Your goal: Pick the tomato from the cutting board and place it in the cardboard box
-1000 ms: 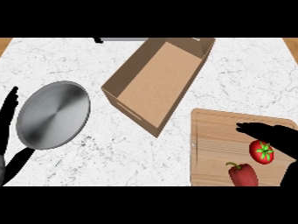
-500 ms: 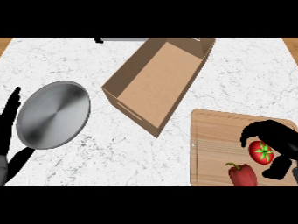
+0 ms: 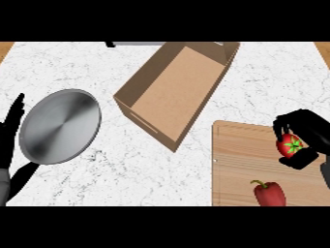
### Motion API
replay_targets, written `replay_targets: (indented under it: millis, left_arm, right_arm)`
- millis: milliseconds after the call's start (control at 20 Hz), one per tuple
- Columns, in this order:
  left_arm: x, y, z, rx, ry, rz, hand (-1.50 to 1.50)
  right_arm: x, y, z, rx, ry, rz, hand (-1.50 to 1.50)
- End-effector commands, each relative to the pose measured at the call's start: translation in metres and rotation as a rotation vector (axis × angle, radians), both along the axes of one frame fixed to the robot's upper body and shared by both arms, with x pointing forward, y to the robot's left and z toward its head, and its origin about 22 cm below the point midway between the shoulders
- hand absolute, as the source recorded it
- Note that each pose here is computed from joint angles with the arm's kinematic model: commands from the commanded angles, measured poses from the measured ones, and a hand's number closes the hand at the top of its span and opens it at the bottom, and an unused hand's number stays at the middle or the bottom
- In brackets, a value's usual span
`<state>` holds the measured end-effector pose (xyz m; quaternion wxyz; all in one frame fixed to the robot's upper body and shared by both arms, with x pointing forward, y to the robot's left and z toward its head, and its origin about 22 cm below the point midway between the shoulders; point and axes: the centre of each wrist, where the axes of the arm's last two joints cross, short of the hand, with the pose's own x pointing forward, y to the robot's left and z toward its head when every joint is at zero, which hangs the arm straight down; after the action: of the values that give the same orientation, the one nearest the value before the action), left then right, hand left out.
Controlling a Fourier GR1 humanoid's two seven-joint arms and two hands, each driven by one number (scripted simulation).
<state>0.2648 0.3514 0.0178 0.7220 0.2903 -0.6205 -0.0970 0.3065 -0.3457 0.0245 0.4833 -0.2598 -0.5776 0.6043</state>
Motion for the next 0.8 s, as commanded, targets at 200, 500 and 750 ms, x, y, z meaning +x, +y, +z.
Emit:
replay_targets:
  millis: [200, 500, 750]
  left_arm:
    - [0.001, -0.010, 0.006, -0.003, 0.007, -0.025, 0.00]
    - [-0.010, 0.008, 0.000, 0.003, -0.006, -0.012, 0.00]
    - [-0.009, 0.021, 0.003, -0.005, -0.005, -0.004, 0.00]
  right_arm:
    - [0.067, -0.021, 0.048, -0.014, -0.201, -0.225, 1.50]
    - [0.083, -0.003, 0.102, 0.143, -0.419, -0.170, 1.50]
    - [0.091, 0.017, 0.136, 0.209, -0.484, -0.012, 1.50]
